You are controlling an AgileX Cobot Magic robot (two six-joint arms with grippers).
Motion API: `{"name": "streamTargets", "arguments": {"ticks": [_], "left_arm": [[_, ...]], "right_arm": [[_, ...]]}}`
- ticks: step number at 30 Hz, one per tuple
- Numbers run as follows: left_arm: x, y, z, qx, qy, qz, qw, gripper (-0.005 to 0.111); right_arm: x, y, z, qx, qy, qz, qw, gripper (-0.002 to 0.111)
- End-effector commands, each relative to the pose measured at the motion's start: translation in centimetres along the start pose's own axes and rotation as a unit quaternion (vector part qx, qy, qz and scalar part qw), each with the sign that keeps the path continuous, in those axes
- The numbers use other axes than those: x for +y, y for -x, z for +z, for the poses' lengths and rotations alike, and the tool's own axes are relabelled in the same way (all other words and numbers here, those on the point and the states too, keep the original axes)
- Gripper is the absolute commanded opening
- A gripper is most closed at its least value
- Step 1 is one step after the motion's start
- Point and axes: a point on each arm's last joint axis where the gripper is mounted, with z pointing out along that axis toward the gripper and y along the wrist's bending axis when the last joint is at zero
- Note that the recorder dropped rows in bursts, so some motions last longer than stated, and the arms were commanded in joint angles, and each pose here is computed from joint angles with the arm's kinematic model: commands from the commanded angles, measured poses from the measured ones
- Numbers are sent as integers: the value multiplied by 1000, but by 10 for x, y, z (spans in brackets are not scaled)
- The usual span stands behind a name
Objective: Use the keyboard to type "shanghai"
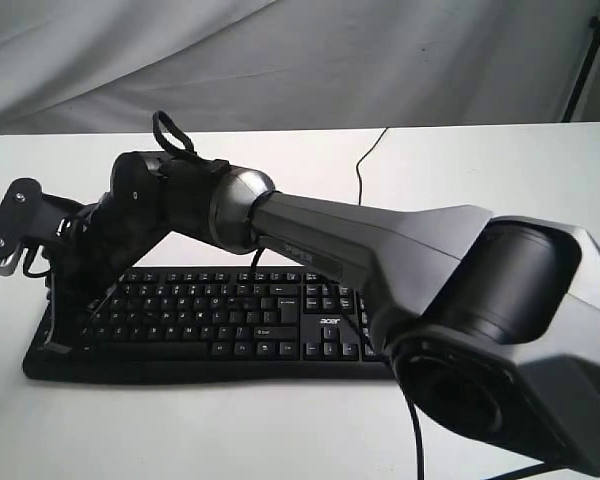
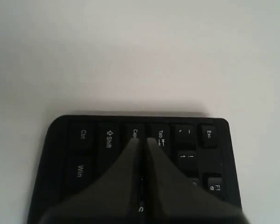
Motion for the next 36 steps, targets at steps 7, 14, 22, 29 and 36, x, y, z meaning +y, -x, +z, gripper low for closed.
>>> {"name": "streamTargets", "arguments": {"ticks": [7, 14, 22, 29, 36], "left_arm": [[0, 0, 0, 1, -2, -2, 1000, 1], [0, 0, 0, 1, -2, -2, 1000, 1], [0, 0, 0, 1, -2, -2, 1000, 1], [0, 0, 0, 1, -2, -2, 1000, 1], [0, 0, 0, 1, -2, -2, 1000, 1]], "right_arm": [[-2, -1, 5, 9, -4, 7, 1000, 0], [-3, -1, 7, 2, -10, 12, 1000, 0], [-2, -4, 12, 2, -7, 18, 1000, 0], [0, -9, 18, 9, 2, 19, 1000, 0], [1, -13, 22, 14, 6, 17, 1000, 0]]}}
